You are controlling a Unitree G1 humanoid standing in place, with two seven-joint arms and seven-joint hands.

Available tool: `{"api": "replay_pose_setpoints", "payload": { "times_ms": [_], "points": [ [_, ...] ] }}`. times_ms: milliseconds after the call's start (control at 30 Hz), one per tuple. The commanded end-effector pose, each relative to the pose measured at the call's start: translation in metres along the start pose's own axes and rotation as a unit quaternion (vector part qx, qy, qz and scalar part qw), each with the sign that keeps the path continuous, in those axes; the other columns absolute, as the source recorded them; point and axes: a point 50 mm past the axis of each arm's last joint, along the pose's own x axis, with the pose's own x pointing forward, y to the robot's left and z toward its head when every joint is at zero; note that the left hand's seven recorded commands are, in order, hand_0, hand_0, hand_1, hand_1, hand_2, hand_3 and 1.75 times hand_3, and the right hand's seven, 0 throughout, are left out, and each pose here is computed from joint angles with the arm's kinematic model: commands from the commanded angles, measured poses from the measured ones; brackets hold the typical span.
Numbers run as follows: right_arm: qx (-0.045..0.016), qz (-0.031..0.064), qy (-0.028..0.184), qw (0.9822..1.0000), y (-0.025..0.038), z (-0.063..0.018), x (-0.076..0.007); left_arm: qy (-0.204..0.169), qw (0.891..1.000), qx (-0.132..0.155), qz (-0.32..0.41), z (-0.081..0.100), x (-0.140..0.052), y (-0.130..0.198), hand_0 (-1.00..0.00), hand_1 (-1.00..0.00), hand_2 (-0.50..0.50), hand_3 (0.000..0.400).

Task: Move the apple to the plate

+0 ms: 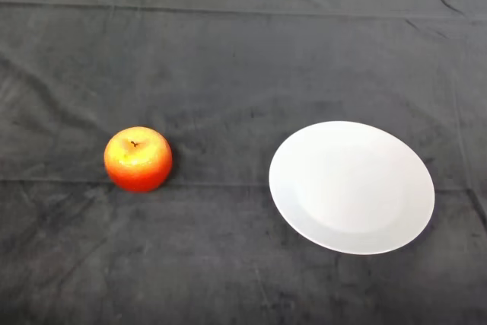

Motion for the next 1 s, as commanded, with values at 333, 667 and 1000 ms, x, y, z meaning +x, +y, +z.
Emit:
{"api": "replay_pose_setpoints", "payload": {
  "times_ms": [333,667,1000],
  "points": [
    [-0.0007,0.0005,-0.012,0.9999,0.0014,0.0080,-0.0007,-0.012,1.000,0.001,-0.018,0.004,0.001,-0.009,0.00,0.00,0.00,0.000],
    [-0.0007,0.0005,-0.012,0.9999,0.0014,0.0080,-0.0007,-0.010,0.999,0.009,-0.032,0.000,0.000,-0.020,0.00,0.00,0.00,0.000],
    [-0.0009,0.0004,-0.012,0.9999,0.0014,0.0079,-0.0007,-0.005,0.994,0.052,-0.096,-0.011,-0.004,-0.051,0.00,0.00,0.00,0.000]
  ]
}}
